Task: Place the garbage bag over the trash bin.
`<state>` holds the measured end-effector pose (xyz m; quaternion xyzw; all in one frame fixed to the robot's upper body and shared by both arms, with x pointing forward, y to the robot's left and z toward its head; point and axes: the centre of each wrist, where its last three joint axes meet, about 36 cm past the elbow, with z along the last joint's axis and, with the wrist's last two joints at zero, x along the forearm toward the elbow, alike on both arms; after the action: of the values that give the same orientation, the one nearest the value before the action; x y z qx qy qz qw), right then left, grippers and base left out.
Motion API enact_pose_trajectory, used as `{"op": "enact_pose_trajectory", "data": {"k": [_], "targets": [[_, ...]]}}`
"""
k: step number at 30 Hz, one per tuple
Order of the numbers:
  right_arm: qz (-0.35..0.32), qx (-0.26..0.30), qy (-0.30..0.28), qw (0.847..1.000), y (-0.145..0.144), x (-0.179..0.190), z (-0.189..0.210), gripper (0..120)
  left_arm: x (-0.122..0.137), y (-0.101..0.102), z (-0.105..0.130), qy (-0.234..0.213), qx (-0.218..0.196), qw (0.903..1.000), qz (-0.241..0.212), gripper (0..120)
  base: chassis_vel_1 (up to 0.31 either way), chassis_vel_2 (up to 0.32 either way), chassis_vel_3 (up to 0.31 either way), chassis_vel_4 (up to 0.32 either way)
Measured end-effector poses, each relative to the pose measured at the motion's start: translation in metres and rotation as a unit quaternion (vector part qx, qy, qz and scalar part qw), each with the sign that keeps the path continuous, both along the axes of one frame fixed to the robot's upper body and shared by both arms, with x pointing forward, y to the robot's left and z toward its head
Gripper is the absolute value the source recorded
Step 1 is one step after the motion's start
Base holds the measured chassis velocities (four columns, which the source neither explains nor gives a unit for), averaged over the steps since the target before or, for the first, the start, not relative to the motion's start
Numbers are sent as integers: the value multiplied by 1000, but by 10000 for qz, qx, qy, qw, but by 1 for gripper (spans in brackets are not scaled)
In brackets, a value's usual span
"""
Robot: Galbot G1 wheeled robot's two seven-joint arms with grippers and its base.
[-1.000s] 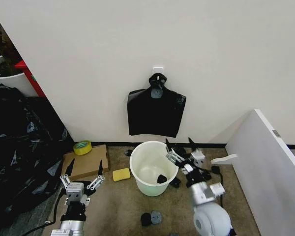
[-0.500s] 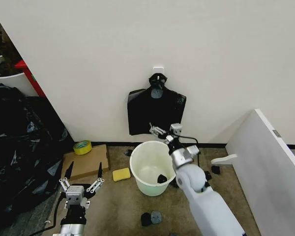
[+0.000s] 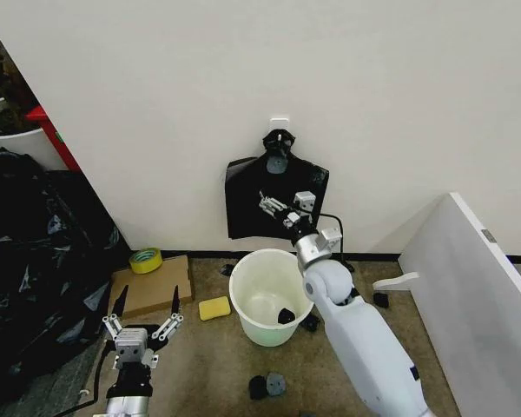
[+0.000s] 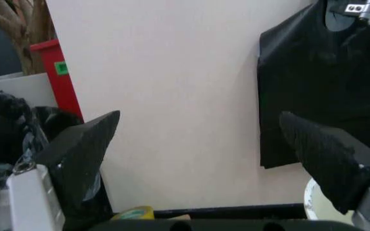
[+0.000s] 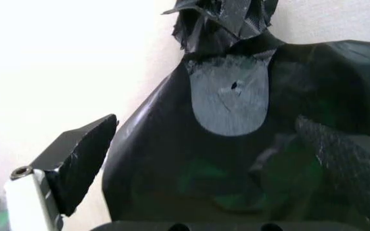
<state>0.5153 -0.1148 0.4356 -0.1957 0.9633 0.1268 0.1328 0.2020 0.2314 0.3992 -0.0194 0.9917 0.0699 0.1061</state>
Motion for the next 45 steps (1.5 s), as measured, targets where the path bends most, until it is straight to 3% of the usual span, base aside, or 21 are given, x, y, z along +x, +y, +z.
{"op": "enact_pose_trajectory", "data": {"k": [8,16,22,35,45], "targets": [[-41,26,-6,10000,8,17,11,98,1,0,1,-11,4,10000,-6,97,0,0,0,0],[-86,-52,46,9999,9,24,9,71,1,-2,7,-42,-41,10000,9,97,0,0,0,0],[-81,-32,23,10000,13,26,11,44,3,-3,9,-25,-154,9999,17,97,0,0,0,0],[-171,-46,51,9998,7,21,8,1,3,-3,10,-48,-173,9998,25,97,0,0,0,0],[-301,-111,-65,9995,-1,6,5,0,3,-4,8,-52,-181,9998,4,97,0,0,0,0]]}}
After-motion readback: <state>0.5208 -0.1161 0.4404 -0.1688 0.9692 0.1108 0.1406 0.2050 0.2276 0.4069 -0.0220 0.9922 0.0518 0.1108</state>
